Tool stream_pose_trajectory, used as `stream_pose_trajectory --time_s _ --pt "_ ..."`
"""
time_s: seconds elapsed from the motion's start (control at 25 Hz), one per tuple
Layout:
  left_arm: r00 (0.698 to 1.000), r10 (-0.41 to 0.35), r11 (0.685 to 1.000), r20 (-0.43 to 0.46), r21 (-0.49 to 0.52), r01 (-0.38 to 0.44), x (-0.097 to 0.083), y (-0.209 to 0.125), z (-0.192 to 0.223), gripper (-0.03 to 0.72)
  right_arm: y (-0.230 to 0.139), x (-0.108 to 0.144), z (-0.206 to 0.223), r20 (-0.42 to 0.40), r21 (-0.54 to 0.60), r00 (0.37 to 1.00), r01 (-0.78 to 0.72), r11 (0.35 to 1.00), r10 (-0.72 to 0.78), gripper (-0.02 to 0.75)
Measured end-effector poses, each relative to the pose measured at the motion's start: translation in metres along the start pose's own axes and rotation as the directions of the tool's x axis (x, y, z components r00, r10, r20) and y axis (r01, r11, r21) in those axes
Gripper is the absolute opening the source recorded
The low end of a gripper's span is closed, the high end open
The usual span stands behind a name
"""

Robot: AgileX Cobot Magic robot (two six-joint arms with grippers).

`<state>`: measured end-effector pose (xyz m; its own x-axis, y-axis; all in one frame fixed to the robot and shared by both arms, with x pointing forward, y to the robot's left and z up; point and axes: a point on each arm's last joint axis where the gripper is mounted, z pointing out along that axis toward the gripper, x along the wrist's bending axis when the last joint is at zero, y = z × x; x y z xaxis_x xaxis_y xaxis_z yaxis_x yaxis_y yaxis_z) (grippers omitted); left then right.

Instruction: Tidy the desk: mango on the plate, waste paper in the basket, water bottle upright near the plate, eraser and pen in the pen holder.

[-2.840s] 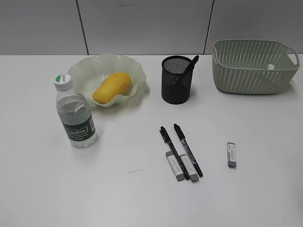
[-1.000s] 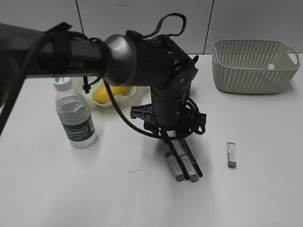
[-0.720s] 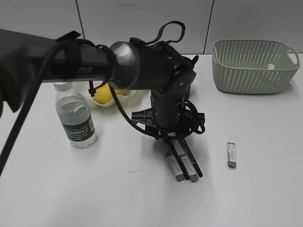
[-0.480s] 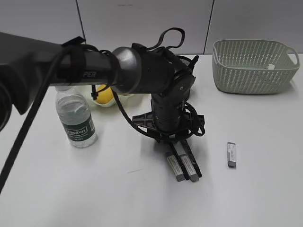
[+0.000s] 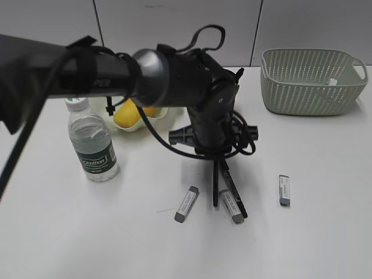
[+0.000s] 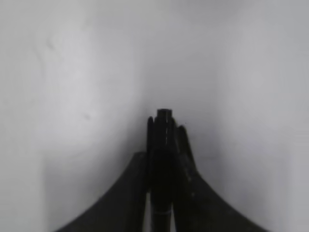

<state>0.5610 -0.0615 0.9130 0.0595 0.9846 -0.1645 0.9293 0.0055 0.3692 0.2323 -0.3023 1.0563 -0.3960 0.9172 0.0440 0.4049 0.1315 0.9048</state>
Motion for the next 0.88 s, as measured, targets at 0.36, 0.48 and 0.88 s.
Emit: stream_pose_trajectory --time_s 0.36,0.48,0.88 --pt "0.899 0.433 0.639 0.060 -0.724 -0.260 -0.018 0.078 -0.159 0.111 0.000 0.000 0.000 0.000 0.000 1.000 0.000 1.000 0.000 0.294" --pt "0.808 0.586 0.493 0.064 -0.819 -0.293 -0.015 0.096 -0.167 0.111 0.000 0.000 0.000 0.000 0.000 1.000 0.000 1.000 0.000 0.294" --pt "0.772 0.620 0.574 0.137 -0.750 -0.328 0.030 0.126 -0.070 0.111 0.000 0.000 0.000 0.000 0.000 1.000 0.001 1.000 -0.001 0.294"
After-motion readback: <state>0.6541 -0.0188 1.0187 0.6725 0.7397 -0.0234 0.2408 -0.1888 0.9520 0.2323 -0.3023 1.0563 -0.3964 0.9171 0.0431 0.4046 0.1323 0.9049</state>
